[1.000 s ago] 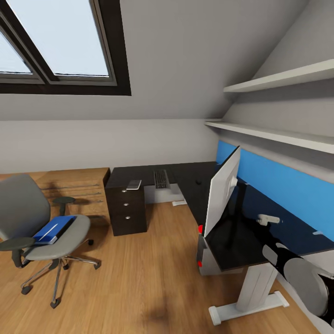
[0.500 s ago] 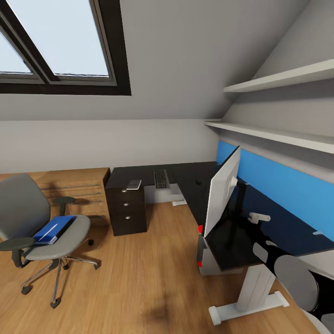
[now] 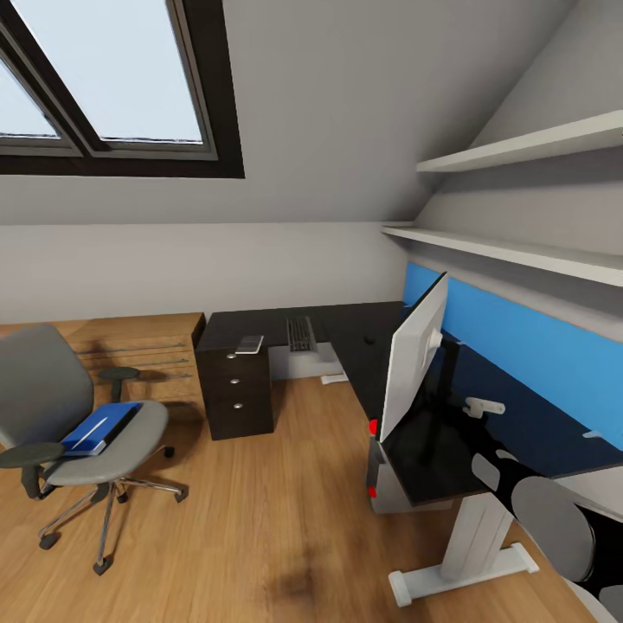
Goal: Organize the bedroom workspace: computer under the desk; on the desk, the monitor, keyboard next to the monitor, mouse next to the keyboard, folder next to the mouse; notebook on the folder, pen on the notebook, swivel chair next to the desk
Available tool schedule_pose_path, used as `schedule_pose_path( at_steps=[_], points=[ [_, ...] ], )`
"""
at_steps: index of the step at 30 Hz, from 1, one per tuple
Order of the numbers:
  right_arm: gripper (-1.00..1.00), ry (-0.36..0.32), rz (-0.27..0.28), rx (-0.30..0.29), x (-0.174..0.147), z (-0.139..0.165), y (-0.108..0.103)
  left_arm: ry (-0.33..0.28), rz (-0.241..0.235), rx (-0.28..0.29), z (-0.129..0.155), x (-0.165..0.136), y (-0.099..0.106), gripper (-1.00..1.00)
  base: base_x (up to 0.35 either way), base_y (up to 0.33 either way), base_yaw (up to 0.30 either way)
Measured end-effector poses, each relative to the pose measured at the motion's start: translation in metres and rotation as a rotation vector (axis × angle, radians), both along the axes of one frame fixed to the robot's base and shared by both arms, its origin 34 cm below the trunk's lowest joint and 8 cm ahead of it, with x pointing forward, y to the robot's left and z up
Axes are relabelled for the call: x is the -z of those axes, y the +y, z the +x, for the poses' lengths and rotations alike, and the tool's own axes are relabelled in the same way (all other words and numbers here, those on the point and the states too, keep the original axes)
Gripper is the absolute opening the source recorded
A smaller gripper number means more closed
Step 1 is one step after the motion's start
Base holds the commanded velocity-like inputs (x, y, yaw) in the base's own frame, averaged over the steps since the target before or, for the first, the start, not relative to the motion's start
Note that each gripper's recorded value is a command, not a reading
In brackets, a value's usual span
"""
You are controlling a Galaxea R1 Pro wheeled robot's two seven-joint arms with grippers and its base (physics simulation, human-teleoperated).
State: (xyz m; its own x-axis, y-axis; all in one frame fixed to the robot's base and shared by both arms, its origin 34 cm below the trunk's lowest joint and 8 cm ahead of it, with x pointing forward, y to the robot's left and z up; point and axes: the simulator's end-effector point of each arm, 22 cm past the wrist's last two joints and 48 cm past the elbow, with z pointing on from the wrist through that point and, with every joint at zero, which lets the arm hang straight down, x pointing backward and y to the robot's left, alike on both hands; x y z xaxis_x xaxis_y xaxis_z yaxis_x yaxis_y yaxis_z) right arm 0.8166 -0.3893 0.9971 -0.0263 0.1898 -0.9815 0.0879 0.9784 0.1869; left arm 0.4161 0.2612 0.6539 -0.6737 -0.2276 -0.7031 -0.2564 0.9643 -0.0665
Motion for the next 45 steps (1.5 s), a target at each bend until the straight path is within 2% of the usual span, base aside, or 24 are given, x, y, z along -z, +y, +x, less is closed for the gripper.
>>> schedule_pose_path(
  at_steps=[4, 7, 12, 18, 22, 24, 29, 38, 45],
  points=[
    [1.0, 0.003, 0.0, 0.019, 0.001, 0.0, -0.004, -0.001, 0.001, -0.001, 0.0, 0.0, 0.001, 1.0, 0.096, -0.182, 0.0],
    [1.0, 0.014, -0.002, 0.071, 0.003, -0.002, -0.014, -0.001, 0.0, -0.003, 0.0, 0.0, 0.001, 1.0, 0.142, -0.248, 0.0],
    [1.0, 0.014, -0.004, 0.098, 0.003, -0.002, -0.018, -0.001, 0.001, -0.005, 0.0, 0.0, 0.002, 1.0, 0.055, -0.128, 0.0],
    [1.0, 0.012, 0.004, 0.105, 0.005, 0.0, -0.004, -0.002, 0.002, -0.006, 0.0, 0.0, 0.002, 1.0, 0.055, -0.046, 0.0],
    [1.0, 0.028, -0.045, 0.113, 0.008, 0.001, 0.005, -0.002, 0.002, -0.006, 0.0, 0.0, 0.002, 1.0, 0.211, -0.166, 0.0],
    [1.0, 0.019, -0.071, 0.137, 0.005, 0.0, 0.004, -0.002, 0.001, -0.006, 0.0, 0.0, 0.002, 1.0, 0.242, -0.199, 0.0],
    [1.0, -0.019, -0.091, 0.188, -0.004, -0.002, -0.003, -0.001, 0.002, -0.007, 0.0, 0.0, 0.002, 1.0, 0.242, -0.206, 0.0],
    [1.0, -0.028, -0.096, 0.194, -0.005, -0.002, -0.003, -0.002, 0.001, -0.006, 0.0, 0.0, 0.002, 1.0, 0.148, -0.14, 0.0],
    [1.0, -0.024, -0.132, 0.165, -0.005, -0.001, 0.005, -0.002, 0.002, -0.007, 0.0, -0.001, 0.003, 1.0, 0.08, -0.015, 0.0]
  ],
)
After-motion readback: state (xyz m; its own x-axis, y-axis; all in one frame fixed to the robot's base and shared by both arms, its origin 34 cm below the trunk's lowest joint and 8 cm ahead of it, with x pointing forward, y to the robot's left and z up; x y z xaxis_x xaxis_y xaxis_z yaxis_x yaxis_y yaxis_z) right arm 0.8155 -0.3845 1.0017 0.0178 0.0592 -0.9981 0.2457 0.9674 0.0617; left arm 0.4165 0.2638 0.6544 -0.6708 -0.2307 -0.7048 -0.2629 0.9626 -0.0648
